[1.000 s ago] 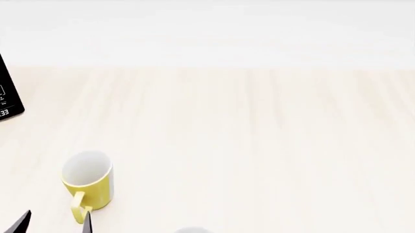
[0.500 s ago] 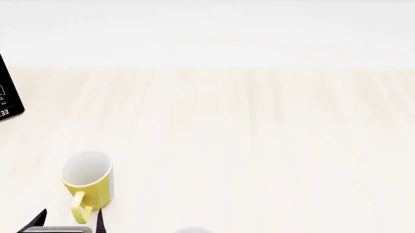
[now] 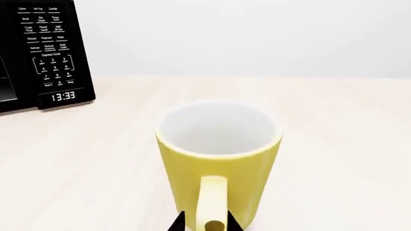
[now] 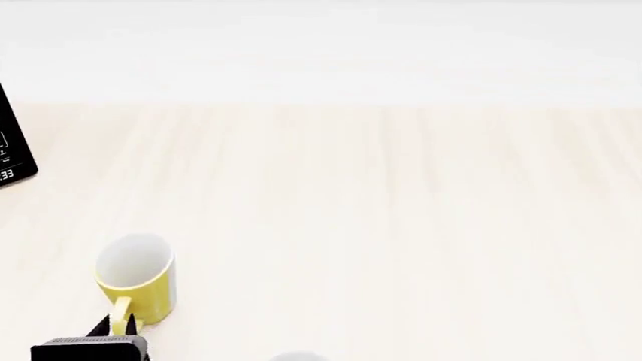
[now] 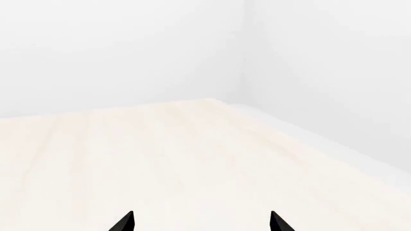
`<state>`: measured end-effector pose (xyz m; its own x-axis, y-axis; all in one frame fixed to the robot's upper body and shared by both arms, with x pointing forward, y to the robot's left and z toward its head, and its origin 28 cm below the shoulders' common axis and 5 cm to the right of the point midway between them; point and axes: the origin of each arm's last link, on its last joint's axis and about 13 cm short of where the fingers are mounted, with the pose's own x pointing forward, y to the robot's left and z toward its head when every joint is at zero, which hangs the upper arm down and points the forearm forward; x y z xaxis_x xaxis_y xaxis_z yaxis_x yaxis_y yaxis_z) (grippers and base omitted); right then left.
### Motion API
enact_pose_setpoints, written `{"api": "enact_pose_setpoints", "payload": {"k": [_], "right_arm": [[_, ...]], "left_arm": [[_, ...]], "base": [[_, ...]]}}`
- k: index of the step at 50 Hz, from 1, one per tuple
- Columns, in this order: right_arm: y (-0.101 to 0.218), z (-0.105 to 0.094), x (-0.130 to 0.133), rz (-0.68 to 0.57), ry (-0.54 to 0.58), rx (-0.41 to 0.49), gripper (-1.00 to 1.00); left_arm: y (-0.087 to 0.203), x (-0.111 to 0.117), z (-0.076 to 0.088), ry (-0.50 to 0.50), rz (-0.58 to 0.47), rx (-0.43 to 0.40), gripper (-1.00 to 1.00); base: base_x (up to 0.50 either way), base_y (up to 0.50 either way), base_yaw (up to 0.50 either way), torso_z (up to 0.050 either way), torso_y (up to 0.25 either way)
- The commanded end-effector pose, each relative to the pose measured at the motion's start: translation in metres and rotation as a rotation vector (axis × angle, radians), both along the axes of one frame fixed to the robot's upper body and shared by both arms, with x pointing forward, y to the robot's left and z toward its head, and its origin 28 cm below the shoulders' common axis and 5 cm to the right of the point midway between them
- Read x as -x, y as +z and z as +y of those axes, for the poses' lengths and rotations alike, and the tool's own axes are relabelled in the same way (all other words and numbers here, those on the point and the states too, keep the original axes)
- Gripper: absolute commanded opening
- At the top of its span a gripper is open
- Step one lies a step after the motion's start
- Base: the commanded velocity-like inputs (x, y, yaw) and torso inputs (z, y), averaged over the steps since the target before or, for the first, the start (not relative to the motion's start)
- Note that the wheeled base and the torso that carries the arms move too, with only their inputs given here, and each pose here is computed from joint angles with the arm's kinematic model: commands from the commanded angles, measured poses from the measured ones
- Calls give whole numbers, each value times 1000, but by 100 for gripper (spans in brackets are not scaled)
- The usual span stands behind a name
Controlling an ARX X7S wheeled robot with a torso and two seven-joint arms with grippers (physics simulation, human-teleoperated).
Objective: Put the yellow and white mug to the front of the white mug.
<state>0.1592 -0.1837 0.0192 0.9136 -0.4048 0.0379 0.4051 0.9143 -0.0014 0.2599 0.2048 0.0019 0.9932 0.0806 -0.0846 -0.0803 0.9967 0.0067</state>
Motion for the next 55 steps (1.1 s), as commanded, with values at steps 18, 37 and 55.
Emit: {"api": "enact_pose_setpoints", "payload": {"k": [18,37,55], "right_arm": [[-2,0,0,14,4,0,100],[-2,-2,-1,15,2,-2,100],[-3,-6,1,13,-11,-7,100]], "left_arm": [[7,-10,11,-137,-25,82,-100],[67,-102,40,-898,-57,261,-100],[98,-106,34,-1313,12,301,-100]], "base": [[0,0,0,0,0],[0,0,0,0,1],[0,0,0,0,0]]}}
